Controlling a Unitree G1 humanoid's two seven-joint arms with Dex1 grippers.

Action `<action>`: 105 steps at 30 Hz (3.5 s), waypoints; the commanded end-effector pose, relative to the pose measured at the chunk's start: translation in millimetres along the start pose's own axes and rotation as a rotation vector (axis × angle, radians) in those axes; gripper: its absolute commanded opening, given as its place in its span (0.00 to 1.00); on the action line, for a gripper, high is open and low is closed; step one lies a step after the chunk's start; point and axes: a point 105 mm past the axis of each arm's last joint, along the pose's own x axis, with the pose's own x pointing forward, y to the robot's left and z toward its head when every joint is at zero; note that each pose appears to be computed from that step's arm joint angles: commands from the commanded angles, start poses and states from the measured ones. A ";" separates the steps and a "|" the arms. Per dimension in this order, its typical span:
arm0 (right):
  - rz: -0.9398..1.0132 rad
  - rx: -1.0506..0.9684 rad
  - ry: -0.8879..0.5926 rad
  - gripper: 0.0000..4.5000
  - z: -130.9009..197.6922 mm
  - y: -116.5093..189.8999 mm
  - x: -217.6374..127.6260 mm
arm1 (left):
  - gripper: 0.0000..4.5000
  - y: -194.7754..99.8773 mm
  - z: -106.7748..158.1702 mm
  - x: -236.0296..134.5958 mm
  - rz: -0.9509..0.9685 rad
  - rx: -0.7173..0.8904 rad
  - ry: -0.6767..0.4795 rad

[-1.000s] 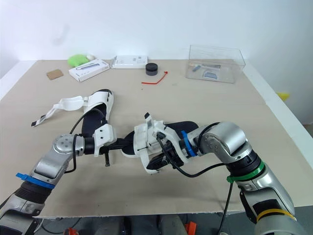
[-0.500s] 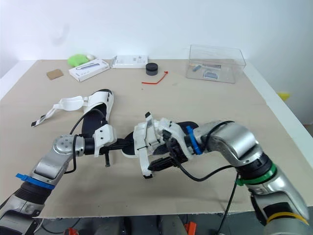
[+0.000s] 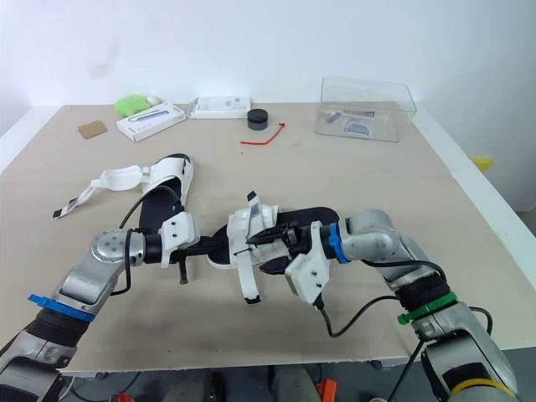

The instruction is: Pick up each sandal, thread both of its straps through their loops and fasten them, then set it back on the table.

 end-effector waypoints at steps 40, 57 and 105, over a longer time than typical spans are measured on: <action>-0.279 1.040 -0.156 0.01 -17.6 -50.7 19.0 | 0.00 -13.3 -25.5 -1.8 -0.022 -0.061 0.097; -0.308 1.489 0.140 0.01 -58.4 -33.6 19.1 | 0.00 -12.3 -25.5 -2.0 -0.017 -0.062 0.094; -0.273 1.235 0.158 0.02 -85.6 -80.8 24.0 | 0.00 -10.6 -15.7 0.2 -0.006 -0.055 0.041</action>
